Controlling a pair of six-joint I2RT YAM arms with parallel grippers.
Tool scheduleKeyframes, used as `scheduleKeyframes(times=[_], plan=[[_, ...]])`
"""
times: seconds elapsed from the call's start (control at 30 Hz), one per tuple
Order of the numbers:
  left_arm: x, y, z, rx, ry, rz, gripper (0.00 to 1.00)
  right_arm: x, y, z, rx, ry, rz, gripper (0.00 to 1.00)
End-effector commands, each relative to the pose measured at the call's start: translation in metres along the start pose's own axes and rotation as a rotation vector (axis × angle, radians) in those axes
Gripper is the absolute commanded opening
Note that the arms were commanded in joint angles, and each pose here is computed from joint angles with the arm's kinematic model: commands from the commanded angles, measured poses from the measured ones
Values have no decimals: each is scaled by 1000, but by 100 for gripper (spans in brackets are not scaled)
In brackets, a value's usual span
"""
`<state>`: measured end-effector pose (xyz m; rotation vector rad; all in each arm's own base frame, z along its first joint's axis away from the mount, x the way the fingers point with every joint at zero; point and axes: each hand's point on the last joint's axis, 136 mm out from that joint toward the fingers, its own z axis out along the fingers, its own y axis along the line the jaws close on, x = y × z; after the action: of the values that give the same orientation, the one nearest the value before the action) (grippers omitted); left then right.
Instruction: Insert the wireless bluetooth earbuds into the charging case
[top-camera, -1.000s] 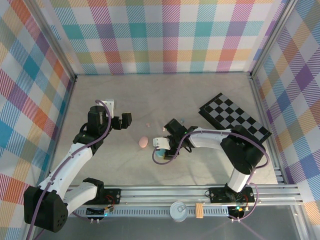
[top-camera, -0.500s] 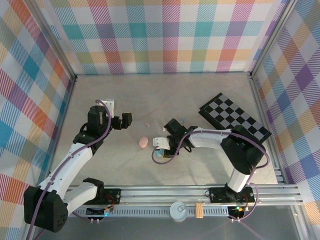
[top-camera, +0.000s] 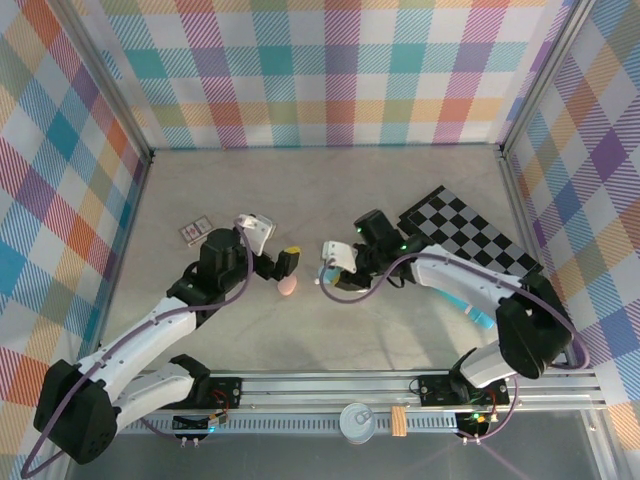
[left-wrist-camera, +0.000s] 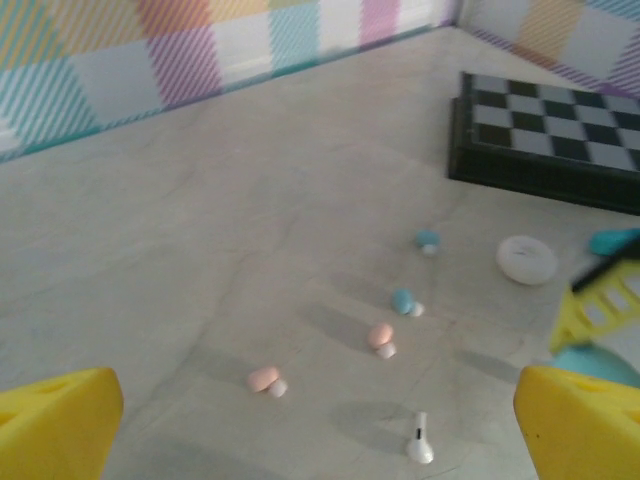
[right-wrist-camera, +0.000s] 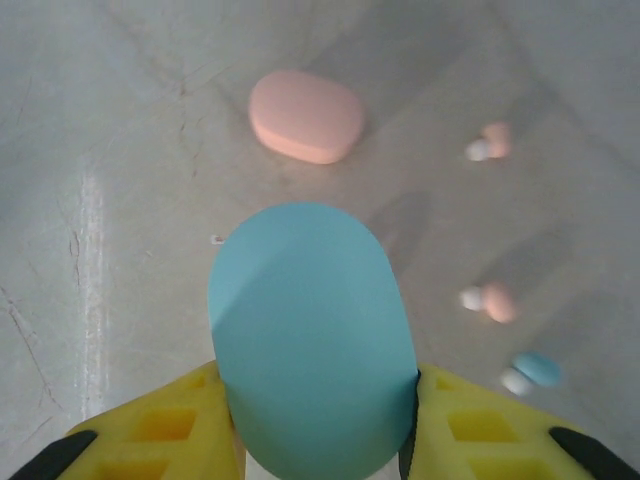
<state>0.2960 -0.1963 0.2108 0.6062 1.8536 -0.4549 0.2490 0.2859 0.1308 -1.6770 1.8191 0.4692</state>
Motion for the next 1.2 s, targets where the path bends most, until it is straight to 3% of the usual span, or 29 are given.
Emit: scheduleKeyframes(times=[0.0, 0.17, 0.3, 0.53, 0.7, 0.87, 1.17], plan=[[-21, -26, 3, 132, -106, 41, 100, -12, -4, -31, -14, -40, 69, 32], [-34, -45, 8, 248, -215, 24, 100, -28, -16, -64, 7, -92, 89, 30], [-27, -67, 10, 382, -164, 78, 100, -43, -16, -81, -10, -124, 78, 30], [-29, -104, 3, 621, -155, 44, 100, -76, -11, -104, -62, -214, 36, 29], [-33, -121, 0, 735, -153, 46, 91, -96, -2, -118, -129, -280, 20, 27], [-48, -135, -13, 835, -227, 77, 82, -103, 4, -123, -169, -303, 15, 26], [-60, -138, -24, 857, -294, 119, 68, -100, 8, -120, -213, -281, 27, 25]])
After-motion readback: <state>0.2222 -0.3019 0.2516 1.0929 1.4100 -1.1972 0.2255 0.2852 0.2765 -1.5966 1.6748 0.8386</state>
